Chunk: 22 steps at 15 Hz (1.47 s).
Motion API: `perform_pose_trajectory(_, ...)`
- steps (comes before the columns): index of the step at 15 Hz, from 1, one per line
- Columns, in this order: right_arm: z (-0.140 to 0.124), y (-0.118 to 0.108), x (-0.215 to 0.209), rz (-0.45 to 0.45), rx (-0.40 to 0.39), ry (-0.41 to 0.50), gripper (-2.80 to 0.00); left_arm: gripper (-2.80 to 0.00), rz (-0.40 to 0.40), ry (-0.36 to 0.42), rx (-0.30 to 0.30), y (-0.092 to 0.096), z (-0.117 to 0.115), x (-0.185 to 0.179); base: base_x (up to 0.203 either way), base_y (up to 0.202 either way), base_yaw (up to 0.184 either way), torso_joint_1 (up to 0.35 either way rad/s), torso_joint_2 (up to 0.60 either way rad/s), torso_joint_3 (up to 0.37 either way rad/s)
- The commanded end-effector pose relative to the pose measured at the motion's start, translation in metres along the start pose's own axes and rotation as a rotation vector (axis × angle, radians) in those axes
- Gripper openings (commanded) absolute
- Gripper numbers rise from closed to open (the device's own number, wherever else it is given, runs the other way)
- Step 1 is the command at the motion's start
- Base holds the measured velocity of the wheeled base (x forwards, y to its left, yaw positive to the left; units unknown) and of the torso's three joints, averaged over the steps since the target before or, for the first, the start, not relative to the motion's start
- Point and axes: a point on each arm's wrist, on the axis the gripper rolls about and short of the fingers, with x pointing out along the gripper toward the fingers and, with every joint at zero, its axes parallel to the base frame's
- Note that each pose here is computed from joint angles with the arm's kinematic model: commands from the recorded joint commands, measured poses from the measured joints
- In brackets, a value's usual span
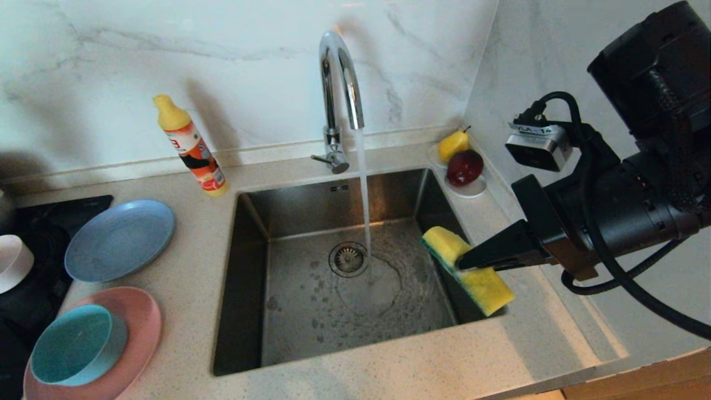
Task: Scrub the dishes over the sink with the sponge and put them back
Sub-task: Wash the bowl
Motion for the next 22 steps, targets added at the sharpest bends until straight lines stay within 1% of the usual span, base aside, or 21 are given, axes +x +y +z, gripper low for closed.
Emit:
perform_pose_trajectory(1,-0.001,0.002,-0.003,0.007,0.001,-0.003,-2.8,0.0,-0.068,-0.009,0.01,-0.013,0.0,-0.036,0.0,0.0,0.0,0.0,0.0,0.0)
perform_pose_trajectory(2,-0.002,0.003,-0.005,0.011,-0.002,-0.005,-2.8,-2.8,-0.115,0.014,0.015,-0.017,-0.001,-0.051,0.0,0.0,0.0,0.0,0.0,0.0)
perform_pose_trajectory(3,-0.002,0.002,-0.005,0.01,-0.002,-0.005,-2.8,-2.8,-0.148,0.02,0.021,-0.02,-0.002,-0.065,0.0,0.0,0.0,0.0,0.0,0.0)
perform_pose_trajectory(5,-0.003,0.002,-0.007,0.01,-0.003,-0.008,-2.8,-2.8,-0.19,-0.01,0.042,-0.028,-0.005,-0.094,0.0,0.0,0.0,0.0,0.0,0.0)
perform_pose_trajectory(6,-0.003,0.003,-0.008,0.011,-0.005,-0.011,-2.8,-2.8,-0.204,-0.025,0.06,-0.032,-0.008,-0.111,0.0,0.0,0.0,0.0,0.0,0.0)
perform_pose_trajectory(7,-0.003,0.003,-0.008,0.011,-0.005,-0.011,-2.8,-2.8,-0.212,-0.036,0.094,-0.035,-0.012,-0.127,0.0,0.0,0.0,0.0,0.0,0.0)
perform_pose_trajectory(9,-0.003,0.002,-0.006,0.008,-0.002,-0.006,-2.8,-2.8,-0.206,-0.026,0.212,-0.039,-0.027,-0.159,0.0,0.0,0.0,0.0,0.0,0.0)
perform_pose_trajectory(11,-0.004,0.001,-0.006,0.006,0.001,-0.003,-2.8,-2.8,-0.218,0.026,0.337,-0.039,-0.043,-0.179,0.0,0.0,0.0,0.0,0.0,0.0)
perform_pose_trajectory(12,-0.004,0.001,-0.006,0.006,0.001,-0.003,-2.8,-2.8,-0.224,0.062,0.404,-0.035,-0.05,-0.185,0.0,0.0,0.0,0.0,0.0,0.0)
perform_pose_trajectory(13,-0.004,0.001,-0.006,0.006,0.001,-0.003,-2.8,-2.8,-0.212,0.109,0.469,-0.029,-0.059,-0.185,0.0,0.0,0.0,0.0,0.0,0.0)
perform_pose_trajectory(15,-0.004,0.001,-0.006,0.005,0.001,-0.002,-2.8,-2.8,-0.193,0.209,0.633,-0.015,-0.083,-0.187,0.0,0.0,0.0,0.0,0.0,0.0)
perform_pose_trajectory(16,-0.004,0.001,-0.005,0.004,0.003,0.0,-2.8,-2.8,-0.185,0.247,0.698,-0.007,-0.094,-0.188,0.0,0.0,0.0,0.0,0.0,0.0)
perform_pose_trajectory(17,-0.003,0.001,-0.004,0.003,0.005,0.001,-2.8,0.0,-0.168,0.285,0.749,-0.001,-0.107,-0.188,0.0,0.0,0.0,0.0,0.0,0.0)
perform_pose_trajectory(18,-0.002,0.0,-0.003,0.001,0.006,0.003,-2.8,0.0,-0.14,0.324,0.794,0.004,-0.121,-0.187,0.0,0.0,0.0,0.0,0.0,0.0)
perform_pose_trajectory(20,-0.002,0.001,-0.003,0.003,0.005,0.002,-2.8,0.0,-0.096,0.386,0.857,0.009,-0.143,-0.183,0.0,0.0,0.0,0.0,0.0,0.0)
perform_pose_trajectory(22,-0.002,0.0,-0.002,0.001,0.005,0.004,-2.8,0.0,-0.087,0.441,0.878,0.013,-0.157,-0.176,0.0,0.0,0.0,0.0,0.0,0.0)
